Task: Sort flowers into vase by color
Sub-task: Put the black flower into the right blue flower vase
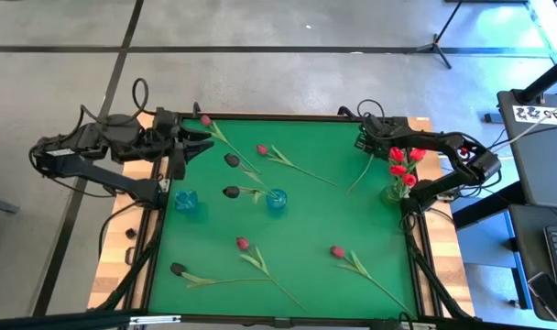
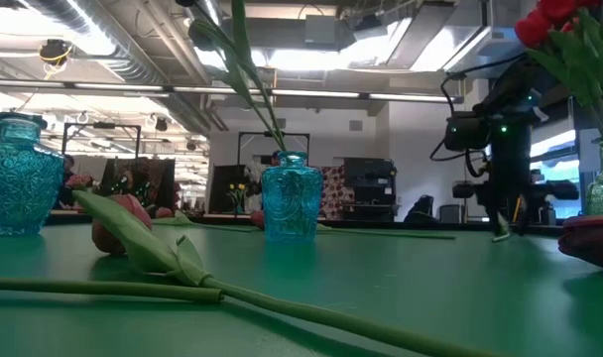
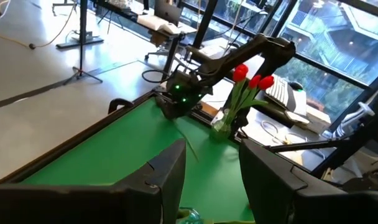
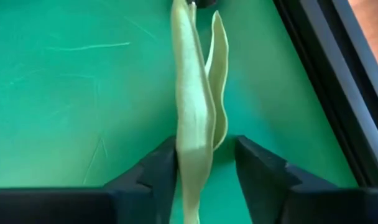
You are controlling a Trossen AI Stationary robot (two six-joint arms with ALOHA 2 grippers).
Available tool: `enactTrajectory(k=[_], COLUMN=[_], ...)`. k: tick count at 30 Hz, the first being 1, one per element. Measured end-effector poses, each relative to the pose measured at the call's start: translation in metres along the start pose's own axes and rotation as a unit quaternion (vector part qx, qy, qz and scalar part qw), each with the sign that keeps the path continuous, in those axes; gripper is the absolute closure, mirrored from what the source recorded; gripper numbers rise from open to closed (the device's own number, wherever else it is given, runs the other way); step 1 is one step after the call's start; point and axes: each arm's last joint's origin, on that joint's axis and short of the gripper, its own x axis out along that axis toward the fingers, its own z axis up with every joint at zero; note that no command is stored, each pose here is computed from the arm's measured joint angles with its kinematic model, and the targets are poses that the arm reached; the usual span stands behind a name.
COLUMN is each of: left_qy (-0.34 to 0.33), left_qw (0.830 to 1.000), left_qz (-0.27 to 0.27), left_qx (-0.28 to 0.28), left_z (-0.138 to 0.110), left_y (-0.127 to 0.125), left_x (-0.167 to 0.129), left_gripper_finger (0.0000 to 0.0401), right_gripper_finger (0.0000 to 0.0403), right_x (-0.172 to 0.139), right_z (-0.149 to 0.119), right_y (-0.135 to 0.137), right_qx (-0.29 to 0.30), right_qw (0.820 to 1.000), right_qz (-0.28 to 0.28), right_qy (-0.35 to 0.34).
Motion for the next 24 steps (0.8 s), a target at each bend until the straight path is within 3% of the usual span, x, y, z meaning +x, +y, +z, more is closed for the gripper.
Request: enactTrajectory(k=[9, 15, 24], left_qy=[-0.001, -0.001, -0.001], left_qw=[1.0, 1.0, 1.0], left_qz=[-0.002, -0.001, -0.001], left_qx=[-0.002, 0.001, 0.005], left_z=[0.0, 0.0, 0.0], left_y=[0.0, 0.0, 0.0], left_x=[0.0, 0.0, 0.0], left_gripper_finger=[0.0255, 0.0255, 0.0255], right_gripper_finger=[0.0326, 0.0391, 0.0394], right_x=[-0.005, -0.023, -0.076], right_z=[0.005, 0.02, 0.048], right_y=[0.006, 0.025, 0.046], right_qx=[0.006, 0.014, 0.015], right_qw=[1.0, 0.993, 0.968], right_qz=[0.022, 0.103, 0.218], right_qy=[-0.011, -0.05, -0.126])
